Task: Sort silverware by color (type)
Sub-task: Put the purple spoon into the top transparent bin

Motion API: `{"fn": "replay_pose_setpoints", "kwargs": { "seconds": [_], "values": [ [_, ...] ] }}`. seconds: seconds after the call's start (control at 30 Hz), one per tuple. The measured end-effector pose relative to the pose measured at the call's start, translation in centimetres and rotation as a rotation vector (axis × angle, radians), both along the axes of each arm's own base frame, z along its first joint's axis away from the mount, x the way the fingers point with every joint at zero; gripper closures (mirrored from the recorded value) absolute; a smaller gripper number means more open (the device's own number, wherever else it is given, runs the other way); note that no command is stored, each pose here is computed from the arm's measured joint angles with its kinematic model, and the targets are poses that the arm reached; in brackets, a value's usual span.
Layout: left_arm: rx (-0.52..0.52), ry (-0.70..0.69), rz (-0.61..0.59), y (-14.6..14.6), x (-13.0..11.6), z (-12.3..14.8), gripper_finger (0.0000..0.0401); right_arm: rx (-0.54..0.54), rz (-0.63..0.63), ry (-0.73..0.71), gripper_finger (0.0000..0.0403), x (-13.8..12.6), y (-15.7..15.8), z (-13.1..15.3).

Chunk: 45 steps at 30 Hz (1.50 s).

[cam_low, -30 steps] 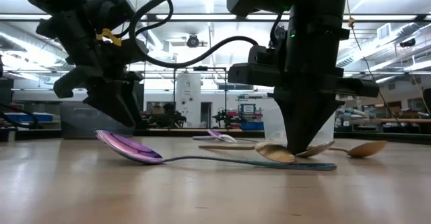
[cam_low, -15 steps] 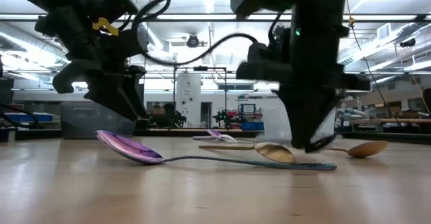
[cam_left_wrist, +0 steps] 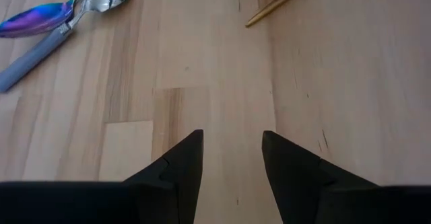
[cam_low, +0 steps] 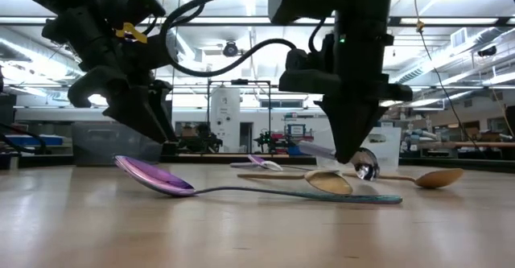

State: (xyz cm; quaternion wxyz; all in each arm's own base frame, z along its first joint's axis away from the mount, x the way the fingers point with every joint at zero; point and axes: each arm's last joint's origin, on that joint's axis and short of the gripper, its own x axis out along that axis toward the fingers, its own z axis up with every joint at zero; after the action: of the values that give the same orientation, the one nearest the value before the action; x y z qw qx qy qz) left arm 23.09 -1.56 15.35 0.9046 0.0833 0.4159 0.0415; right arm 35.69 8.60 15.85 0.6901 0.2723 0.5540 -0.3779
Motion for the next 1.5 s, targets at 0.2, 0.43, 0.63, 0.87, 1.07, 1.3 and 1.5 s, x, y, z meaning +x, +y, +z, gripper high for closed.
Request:
{"fn": "replay_pose_setpoints", "kwargs": {
  "seconds": [0.2, 0.43, 0.63, 0.87, 1.07, 1.3, 1.5],
  "values": [
    [-0.024, -0.008, 0.026, 0.0, 0.0, 0.0, 0.0241, -0.007, 0.044, 0.01, 0.0395, 0.1, -0.4, 0.0],
    [-0.031, -0.083, 0.055, 0.6, 0.6, 0.5, 0.0241, -0.056, 0.084, -0.001, 0.0395, 0.1, -0.8, 0.7],
    [-0.01, -0.081, 0.118, 2.5, 0.5, 0.6, 0.0241, -0.131, 0.104, -0.04, 0.0395, -0.3, -2.5, 3.1],
    [0.013, -0.092, 0.129, 3.3, 0.4, 0.9, 0.0241, -0.209, 0.087, -0.07, 0.0395, -1.7, -5.0, 6.6],
    [0.073, -0.138, 0.085, 3.3, 0.2, 2.0, 0.0241, -0.265, 0.044, -0.068, 0.0395, -2.7, -7.3, 8.5],
    [0.163, -0.237, 0.054, 4.0, 0.3, 3.5, 0.0241, -0.283, 0.037, -0.031, 0.0395, -3.1, -10.2, 9.0],
    [0.211, -0.261, 0.081, 5.3, 0.3, 3.8, 0.0241, -0.273, 0.046, 0.025, 0.0395, -3.5, -12.5, 9.0]
  ]
}}
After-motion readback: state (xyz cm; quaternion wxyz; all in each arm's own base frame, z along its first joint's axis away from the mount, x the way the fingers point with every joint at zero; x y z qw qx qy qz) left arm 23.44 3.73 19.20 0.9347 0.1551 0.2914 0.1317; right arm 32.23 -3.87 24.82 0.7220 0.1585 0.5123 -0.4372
